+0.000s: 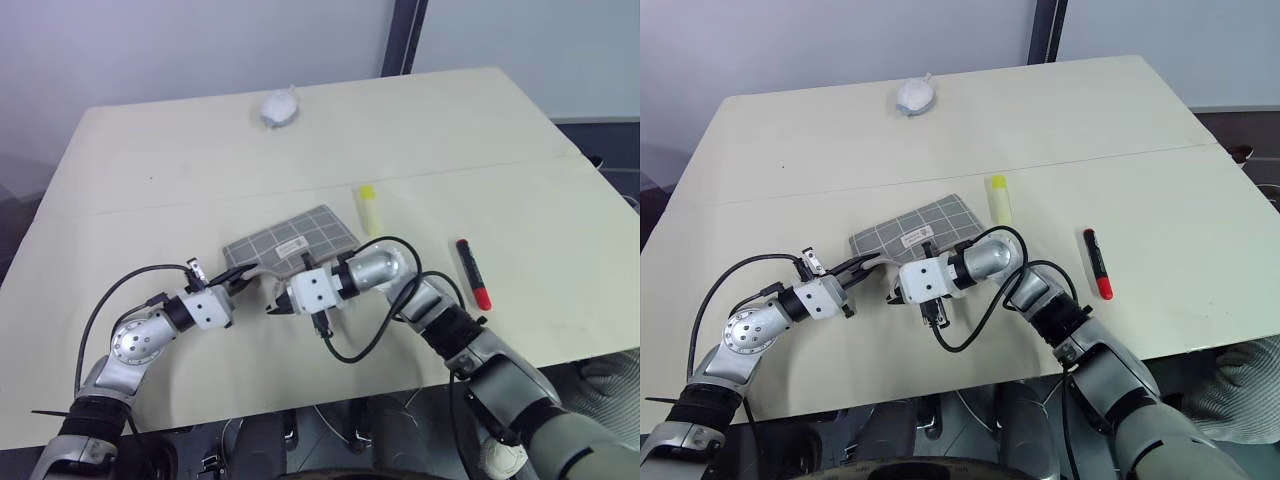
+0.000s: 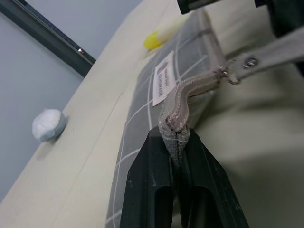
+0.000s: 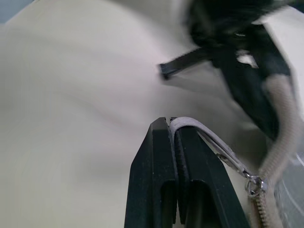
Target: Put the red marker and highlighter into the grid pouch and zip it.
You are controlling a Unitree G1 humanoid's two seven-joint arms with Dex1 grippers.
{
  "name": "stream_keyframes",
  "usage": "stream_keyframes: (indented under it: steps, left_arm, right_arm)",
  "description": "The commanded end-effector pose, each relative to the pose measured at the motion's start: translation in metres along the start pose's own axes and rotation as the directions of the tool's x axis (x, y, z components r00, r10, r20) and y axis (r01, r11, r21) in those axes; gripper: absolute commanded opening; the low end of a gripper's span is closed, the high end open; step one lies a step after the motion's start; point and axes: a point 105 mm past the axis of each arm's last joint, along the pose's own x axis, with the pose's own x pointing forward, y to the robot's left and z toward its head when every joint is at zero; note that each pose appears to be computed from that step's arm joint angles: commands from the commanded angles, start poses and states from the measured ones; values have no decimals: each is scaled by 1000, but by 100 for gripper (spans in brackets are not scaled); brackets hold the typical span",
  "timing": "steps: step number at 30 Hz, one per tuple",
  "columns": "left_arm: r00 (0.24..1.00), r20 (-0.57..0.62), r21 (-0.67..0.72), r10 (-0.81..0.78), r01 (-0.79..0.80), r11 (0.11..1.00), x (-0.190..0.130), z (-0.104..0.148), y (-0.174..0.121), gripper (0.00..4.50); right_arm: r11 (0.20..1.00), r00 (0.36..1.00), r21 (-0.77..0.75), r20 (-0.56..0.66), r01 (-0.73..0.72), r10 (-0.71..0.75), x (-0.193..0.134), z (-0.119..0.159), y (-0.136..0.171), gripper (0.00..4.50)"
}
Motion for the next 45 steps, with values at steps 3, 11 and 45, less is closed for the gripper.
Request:
stream_keyframes:
  steps: [3, 11, 45]
  left_arm:
    - [1000, 7, 2, 4, -4, 1000, 1, 1, 0, 0]
    - [999, 3, 50, -32, 32, 998, -9, 1, -10, 0]
    - [981, -36, -139, 192, -195, 971, -1, -6, 31, 0]
  right_arm:
    - [986, 999, -166, 25, -24, 29, 8, 17, -6, 4]
    - [985, 987, -96, 85, 143, -135, -13, 21, -31, 4]
    - [9, 285, 468, -522, 884, -804, -171, -83, -52, 445]
